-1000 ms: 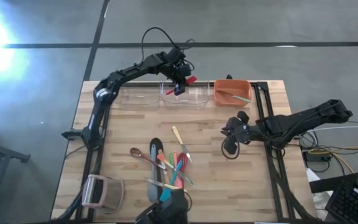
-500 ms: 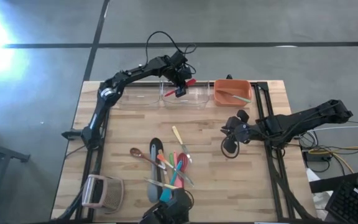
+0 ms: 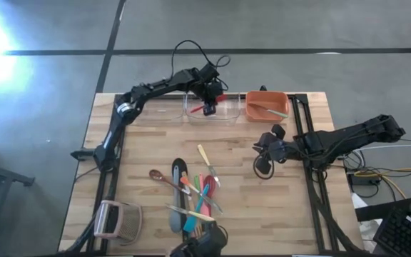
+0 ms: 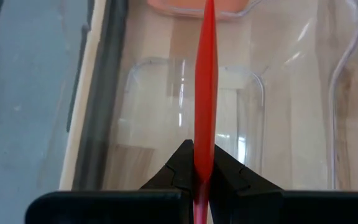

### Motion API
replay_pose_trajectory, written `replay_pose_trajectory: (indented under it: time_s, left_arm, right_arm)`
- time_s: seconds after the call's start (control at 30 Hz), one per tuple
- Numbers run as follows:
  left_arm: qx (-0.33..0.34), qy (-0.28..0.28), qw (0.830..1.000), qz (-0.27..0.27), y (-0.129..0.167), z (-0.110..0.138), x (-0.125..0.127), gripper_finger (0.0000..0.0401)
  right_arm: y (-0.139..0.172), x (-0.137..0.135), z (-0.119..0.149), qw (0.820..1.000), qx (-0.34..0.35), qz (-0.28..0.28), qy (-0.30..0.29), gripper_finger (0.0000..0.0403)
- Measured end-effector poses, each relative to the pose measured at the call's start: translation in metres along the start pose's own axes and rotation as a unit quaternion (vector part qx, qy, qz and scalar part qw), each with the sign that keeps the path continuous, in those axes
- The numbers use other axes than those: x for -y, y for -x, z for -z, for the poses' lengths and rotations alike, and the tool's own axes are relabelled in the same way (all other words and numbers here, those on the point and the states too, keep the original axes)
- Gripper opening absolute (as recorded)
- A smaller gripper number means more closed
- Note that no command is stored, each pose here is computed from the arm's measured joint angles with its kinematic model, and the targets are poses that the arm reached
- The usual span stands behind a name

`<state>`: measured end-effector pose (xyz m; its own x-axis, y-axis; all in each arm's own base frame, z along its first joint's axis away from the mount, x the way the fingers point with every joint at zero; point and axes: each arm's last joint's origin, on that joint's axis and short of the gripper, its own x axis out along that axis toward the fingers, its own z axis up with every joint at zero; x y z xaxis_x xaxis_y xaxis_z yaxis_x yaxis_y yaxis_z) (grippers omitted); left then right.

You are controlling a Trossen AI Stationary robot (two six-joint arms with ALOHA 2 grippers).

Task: Pick & Place Kitchen Items
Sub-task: Put the red spatula into the right transparent bin, then put the brown serving spoon into the left transparent bin

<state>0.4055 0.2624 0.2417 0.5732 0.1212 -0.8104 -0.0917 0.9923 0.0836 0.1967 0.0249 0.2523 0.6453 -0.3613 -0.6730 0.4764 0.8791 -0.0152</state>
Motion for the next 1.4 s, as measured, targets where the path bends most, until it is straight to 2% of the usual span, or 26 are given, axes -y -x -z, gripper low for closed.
replay_pose_trajectory:
  time_s: [0.53, 0.73, 0.87, 1.2, 1.4]
  left_arm:
    - [-0.035, 0.010, 0.999, 0.012, -0.055, 0.017, -0.003, 0.0021]
    - [-0.037, 0.015, 0.999, 0.022, -0.064, 0.021, -0.004, 0.0021]
    - [-0.032, 0.022, 0.999, 0.018, -0.066, 0.020, -0.005, 0.0025]
    - [-0.024, 0.016, 1.000, 0.006, -0.060, 0.013, -0.007, 0.0083]
    - [-0.034, 0.013, 0.999, -0.009, -0.044, 0.003, -0.009, 0.0108]
  right_arm:
    - [-0.003, 0.000, 0.003, 1.000, -0.002, 0.001, 0.004, 0.0052]
    - [-0.007, 0.001, 0.010, 1.000, -0.011, 0.005, 0.003, 0.0052]
    - [-0.009, 0.002, 0.014, 1.000, -0.015, 0.007, 0.001, 0.0052]
    - [-0.010, 0.002, 0.015, 1.000, -0.014, 0.006, 0.000, 0.0052]
    - [-0.010, 0.002, 0.014, 1.000, -0.013, 0.005, -0.001, 0.0052]
